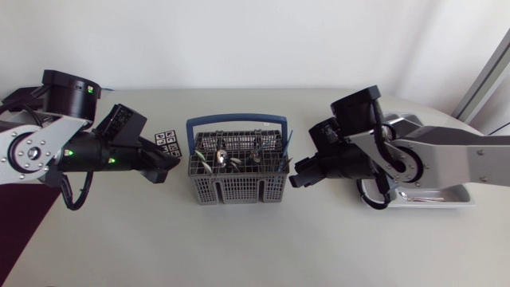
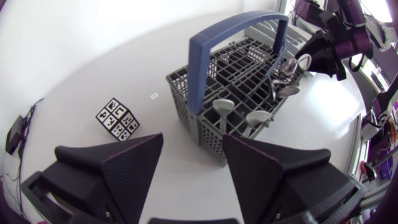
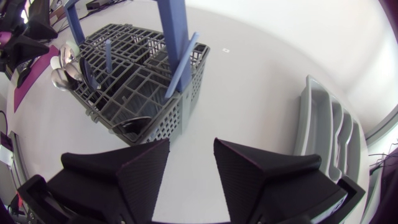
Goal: Transfer all utensils from the basket to the drawer tray.
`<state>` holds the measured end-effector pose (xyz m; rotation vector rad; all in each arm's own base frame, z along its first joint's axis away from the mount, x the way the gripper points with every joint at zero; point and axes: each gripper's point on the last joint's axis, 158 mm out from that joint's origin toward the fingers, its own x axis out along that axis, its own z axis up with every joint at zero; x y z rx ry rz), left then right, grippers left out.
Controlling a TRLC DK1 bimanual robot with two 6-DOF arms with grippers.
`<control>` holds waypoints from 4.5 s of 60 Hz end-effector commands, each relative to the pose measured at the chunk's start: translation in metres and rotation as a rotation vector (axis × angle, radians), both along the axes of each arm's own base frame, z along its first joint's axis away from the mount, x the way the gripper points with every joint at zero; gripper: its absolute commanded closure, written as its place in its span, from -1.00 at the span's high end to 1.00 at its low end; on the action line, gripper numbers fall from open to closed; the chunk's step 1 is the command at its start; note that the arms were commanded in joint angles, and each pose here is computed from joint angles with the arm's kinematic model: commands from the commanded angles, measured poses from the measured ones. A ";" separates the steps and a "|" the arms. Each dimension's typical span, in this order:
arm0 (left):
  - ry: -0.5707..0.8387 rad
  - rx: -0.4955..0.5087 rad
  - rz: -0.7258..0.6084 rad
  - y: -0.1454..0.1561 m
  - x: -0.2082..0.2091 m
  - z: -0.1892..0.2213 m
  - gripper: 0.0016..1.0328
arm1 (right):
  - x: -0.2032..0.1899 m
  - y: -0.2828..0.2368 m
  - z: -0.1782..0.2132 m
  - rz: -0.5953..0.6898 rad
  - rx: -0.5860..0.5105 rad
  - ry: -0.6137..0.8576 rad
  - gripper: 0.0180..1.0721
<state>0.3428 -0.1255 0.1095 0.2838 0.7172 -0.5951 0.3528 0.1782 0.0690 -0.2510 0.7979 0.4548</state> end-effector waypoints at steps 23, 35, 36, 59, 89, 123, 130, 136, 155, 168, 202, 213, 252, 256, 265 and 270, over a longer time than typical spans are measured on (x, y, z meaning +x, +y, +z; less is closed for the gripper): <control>-0.114 0.090 -0.191 -0.091 -0.024 0.053 0.32 | -0.028 -0.037 0.008 -0.040 -0.016 0.015 0.74; -0.096 0.182 -0.242 -0.161 -0.035 0.059 0.32 | -0.035 -0.054 0.015 -0.066 -0.009 0.015 0.80; -0.091 0.187 -0.246 -0.166 -0.036 0.059 0.31 | -0.036 -0.055 0.014 -0.069 -0.008 0.019 0.80; -0.036 0.245 -0.296 -0.232 -0.030 0.037 0.14 | -0.047 -0.081 0.008 -0.103 0.000 0.029 0.83; -0.027 0.405 -0.257 -0.244 -0.013 -0.001 -0.07 | -0.049 -0.084 0.008 -0.101 0.020 0.028 0.83; -0.036 0.476 -0.241 -0.243 -0.012 -0.021 -0.71 | -0.050 -0.083 0.010 -0.097 0.021 0.025 0.83; -0.051 0.471 -0.237 -0.242 -0.011 -0.020 -0.88 | -0.050 -0.083 0.010 -0.096 0.021 0.023 0.83; -0.057 0.463 -0.230 -0.238 -0.010 -0.016 -0.89 | -0.051 -0.083 0.009 -0.094 0.019 0.024 0.83; -0.089 0.429 -0.232 -0.238 -0.016 0.007 -0.89 | -0.052 -0.082 0.006 -0.090 0.015 0.029 0.83; -0.129 0.378 -0.212 -0.234 -0.014 0.018 -0.89 | -0.054 -0.083 0.002 -0.089 0.011 0.036 0.83; -0.264 0.219 -0.185 -0.222 -0.017 0.090 -0.89 | -0.052 -0.080 0.010 -0.079 0.018 0.014 0.83; -0.262 0.147 -0.189 -0.220 -0.024 0.109 -0.89 | -0.056 -0.070 0.043 -0.033 0.060 -0.088 0.88; 0.033 -0.100 -0.201 -0.215 -0.020 0.112 -0.93 | -0.057 0.050 0.113 0.222 0.101 -0.271 0.69; 0.044 -0.108 -0.210 -0.216 -0.022 0.113 -0.93 | -0.049 0.050 0.113 0.217 0.087 -0.273 0.53; 0.050 -0.113 -0.214 -0.217 -0.023 0.112 -0.93 | -0.035 0.051 0.110 0.208 0.073 -0.275 0.17; 0.059 -0.113 -0.218 -0.217 -0.023 0.110 -0.93 | -0.033 0.054 0.105 0.213 0.069 -0.260 -0.06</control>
